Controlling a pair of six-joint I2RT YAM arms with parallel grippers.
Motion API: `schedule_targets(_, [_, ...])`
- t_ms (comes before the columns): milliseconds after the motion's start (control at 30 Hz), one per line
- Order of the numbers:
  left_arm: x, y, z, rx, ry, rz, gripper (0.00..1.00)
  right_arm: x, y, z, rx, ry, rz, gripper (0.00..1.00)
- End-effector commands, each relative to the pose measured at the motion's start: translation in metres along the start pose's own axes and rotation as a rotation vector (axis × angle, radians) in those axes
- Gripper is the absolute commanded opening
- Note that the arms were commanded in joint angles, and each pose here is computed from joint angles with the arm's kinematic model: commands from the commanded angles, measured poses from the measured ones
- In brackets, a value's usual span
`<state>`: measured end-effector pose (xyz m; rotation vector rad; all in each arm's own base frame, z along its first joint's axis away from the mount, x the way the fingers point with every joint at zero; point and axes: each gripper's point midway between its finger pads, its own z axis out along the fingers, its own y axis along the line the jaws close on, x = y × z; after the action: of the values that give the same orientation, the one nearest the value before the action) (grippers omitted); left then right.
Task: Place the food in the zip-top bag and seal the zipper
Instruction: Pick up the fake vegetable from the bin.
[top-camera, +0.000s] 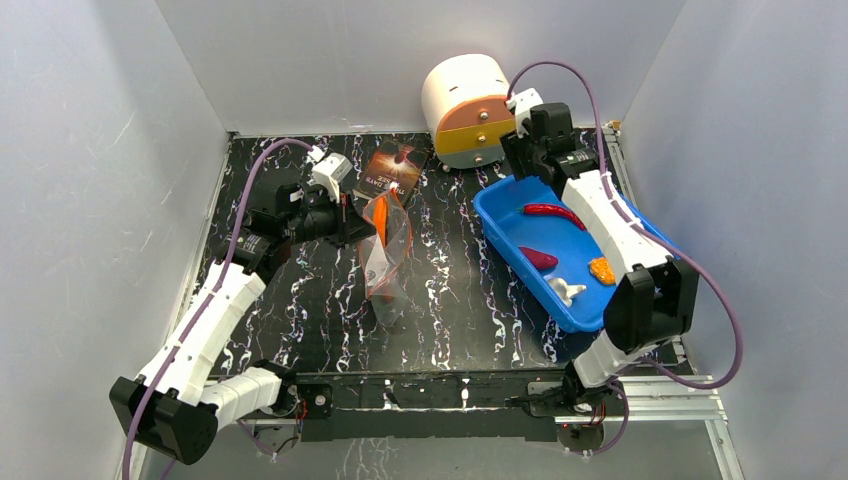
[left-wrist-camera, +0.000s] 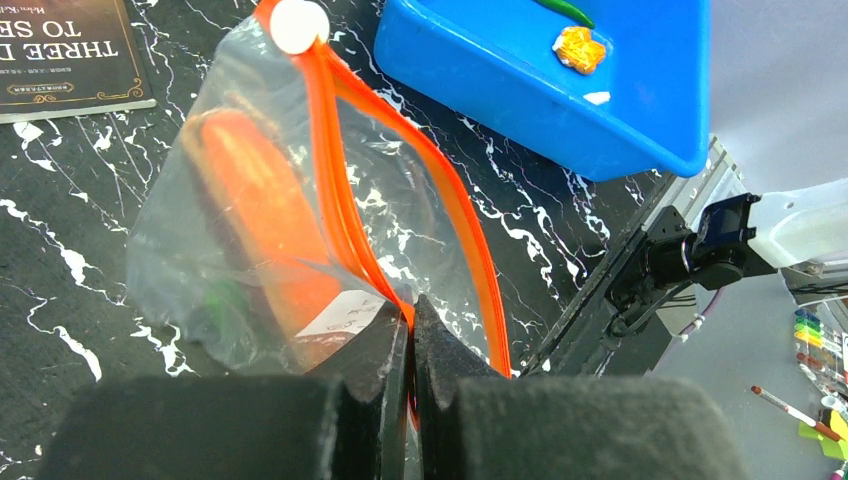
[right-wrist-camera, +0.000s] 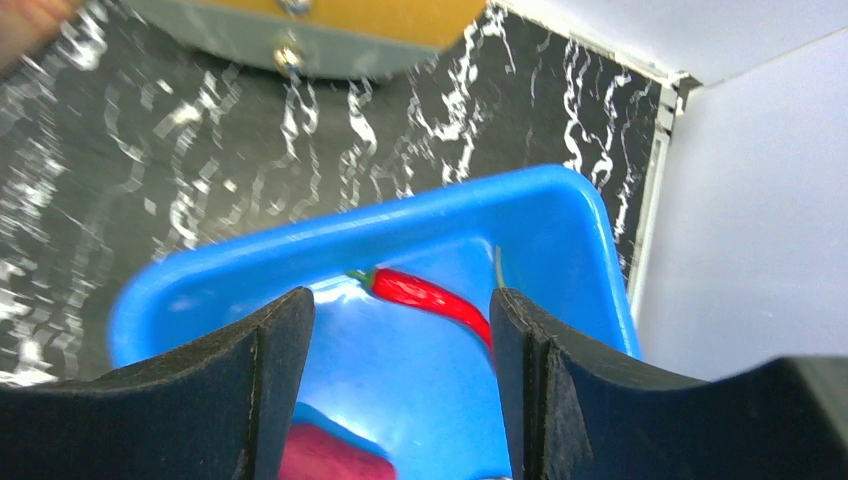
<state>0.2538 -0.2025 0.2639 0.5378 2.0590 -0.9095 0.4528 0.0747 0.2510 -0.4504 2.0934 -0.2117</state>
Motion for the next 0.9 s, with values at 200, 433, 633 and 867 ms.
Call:
schedule_targets(200, [-0.01,-0.014,-0.011,0.032,-0.023,0.009,0.0,0.036,-0.017,0.027,-0.198,0.078,-0.112,0.56])
schedule_targets(433, [-0.01,-0.015,-0.015,0.022,-0.023,0.001,0.0,0.081,-0.041,0.032,-0.186,0.147,-0.23,0.58])
schedule_targets(633, [-0.009,-0.015,-0.02,0.007,-0.021,-0.001,0.0,0.106,-0.048,0.038,-0.252,0.193,-0.274,0.57])
schedule_targets(867, [-0.013,-0.019,-0.022,0.013,-0.037,-0.019,0.0,0.148,-0.046,0.052,-0.287,0.26,-0.317,0.56])
